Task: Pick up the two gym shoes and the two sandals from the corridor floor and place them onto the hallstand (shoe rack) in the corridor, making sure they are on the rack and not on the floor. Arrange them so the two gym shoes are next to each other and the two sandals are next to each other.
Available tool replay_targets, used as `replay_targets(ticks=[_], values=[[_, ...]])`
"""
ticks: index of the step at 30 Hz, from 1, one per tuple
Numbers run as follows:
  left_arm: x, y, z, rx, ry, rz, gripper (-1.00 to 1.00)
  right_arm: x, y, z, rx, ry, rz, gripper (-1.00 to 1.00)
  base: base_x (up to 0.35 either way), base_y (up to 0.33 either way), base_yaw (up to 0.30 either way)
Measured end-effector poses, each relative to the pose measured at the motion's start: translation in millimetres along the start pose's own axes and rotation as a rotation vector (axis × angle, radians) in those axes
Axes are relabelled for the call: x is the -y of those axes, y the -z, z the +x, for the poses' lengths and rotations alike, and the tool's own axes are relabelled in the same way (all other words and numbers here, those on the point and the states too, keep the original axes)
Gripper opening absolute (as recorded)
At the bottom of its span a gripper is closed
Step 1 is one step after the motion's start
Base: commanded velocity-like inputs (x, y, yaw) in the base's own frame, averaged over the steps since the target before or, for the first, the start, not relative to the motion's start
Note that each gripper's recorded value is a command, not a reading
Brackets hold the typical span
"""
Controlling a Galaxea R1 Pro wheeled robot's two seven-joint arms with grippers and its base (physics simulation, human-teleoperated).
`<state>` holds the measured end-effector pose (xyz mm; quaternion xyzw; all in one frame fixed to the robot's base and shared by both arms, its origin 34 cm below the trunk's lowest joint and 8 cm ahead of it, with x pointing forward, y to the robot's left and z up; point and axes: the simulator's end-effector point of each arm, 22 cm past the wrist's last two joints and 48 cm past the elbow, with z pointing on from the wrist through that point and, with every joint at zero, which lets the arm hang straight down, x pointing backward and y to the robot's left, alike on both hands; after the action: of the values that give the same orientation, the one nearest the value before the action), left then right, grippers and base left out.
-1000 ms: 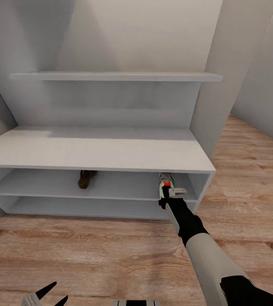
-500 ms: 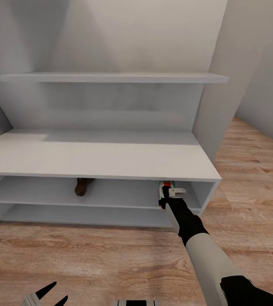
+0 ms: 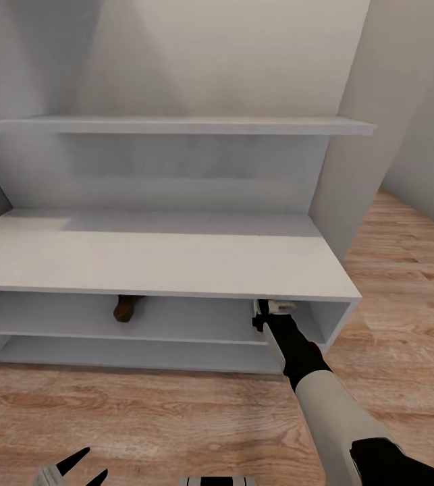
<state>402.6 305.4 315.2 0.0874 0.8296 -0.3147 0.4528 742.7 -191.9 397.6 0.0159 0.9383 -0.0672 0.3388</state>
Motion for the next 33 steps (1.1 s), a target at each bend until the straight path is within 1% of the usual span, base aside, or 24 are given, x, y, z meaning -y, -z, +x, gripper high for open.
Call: replay_targets(ticks=[24,25,33], values=[[-0.3,0.1,0.0,0.0,0.0,-0.001,1.0,0.6,-0.1,-0.6,0.001,0.0,0.002,-1.0,0.036,0.0,0.0],[-0.4,0.1,-0.1,0.001,0.0,-0.001,1.0,0.7,0.0,-0.7,0.002,0.0,0.002,1.0,0.013,0.0,0.0],[-0.3,0.1,-0.1,0.001,0.0,-0.001,1.0,0.5,0.1,-1.3,0.003,-0.001,0.001,1.0,0.003,0.0,0.0]])
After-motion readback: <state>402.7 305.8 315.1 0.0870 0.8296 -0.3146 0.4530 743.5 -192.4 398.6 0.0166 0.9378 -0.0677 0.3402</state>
